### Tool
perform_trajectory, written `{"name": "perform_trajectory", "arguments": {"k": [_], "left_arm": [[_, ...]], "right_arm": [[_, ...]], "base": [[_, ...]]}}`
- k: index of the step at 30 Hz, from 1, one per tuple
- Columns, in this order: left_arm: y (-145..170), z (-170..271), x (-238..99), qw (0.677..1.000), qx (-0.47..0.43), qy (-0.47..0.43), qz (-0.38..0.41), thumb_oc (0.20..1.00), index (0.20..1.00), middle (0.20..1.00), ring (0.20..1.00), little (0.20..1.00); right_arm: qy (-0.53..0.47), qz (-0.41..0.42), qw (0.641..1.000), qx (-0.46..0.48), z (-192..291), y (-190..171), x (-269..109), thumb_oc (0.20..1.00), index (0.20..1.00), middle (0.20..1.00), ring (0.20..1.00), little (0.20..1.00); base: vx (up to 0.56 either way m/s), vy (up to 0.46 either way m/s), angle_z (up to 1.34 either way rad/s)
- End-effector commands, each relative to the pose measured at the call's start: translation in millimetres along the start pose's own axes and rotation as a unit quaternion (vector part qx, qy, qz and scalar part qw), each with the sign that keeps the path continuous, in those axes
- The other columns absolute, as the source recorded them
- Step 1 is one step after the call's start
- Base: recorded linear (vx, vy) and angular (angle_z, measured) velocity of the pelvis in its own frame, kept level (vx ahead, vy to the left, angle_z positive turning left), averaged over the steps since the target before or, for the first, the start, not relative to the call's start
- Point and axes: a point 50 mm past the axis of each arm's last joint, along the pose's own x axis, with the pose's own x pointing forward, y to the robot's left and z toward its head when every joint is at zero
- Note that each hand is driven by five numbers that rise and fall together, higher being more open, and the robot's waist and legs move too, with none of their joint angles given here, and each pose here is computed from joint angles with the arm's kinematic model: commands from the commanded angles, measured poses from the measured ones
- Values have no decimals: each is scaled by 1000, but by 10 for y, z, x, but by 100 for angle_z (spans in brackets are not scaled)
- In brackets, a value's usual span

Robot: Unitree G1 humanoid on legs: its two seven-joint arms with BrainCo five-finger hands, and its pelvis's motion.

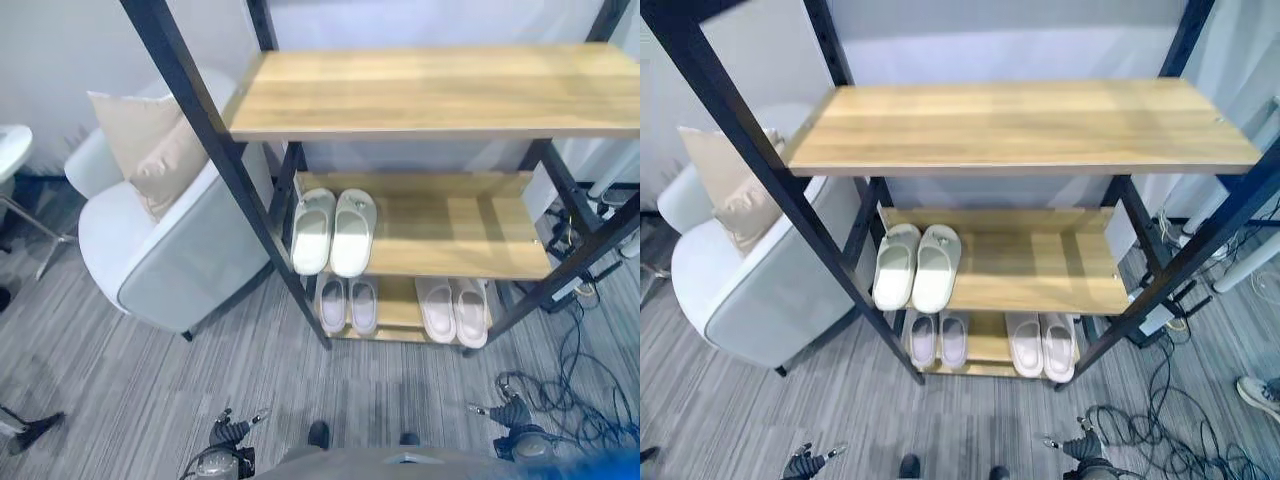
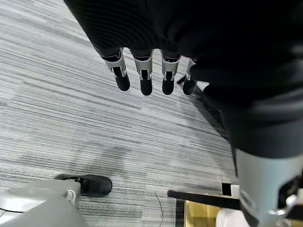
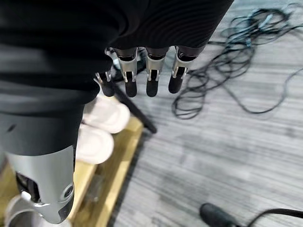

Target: Arrange the slippers neatly on the shoe rack.

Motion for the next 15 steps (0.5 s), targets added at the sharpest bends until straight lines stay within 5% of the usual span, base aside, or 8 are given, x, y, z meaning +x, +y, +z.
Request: {"name": "perform_trajectory", "arguments": {"k": [1, 9, 15], "left_arm": [[19, 82, 36, 1000, 7, -3, 2, 1000, 1000, 1000, 1000, 1000], [-130, -129, -36, 998, 48, 33, -15, 1000, 1000, 1000, 1000, 1000], [-191, 76, 3, 998, 54, -2, -12, 1000, 1000, 1000, 1000, 1000]], "right_arm": [[-71, -4, 997, 8, 361, -67, 72, 1000, 1000, 1000, 1000, 1000], [-37, 4, 998, 59, 190, 156, -20, 1000, 1000, 1000, 1000, 1000], [-132, -13, 988, 79, 598, 64, -36, 1000, 1000, 1000, 1000, 1000]], "base": [[6, -62, -2], [65, -14, 3], [-37, 49, -24]]}}
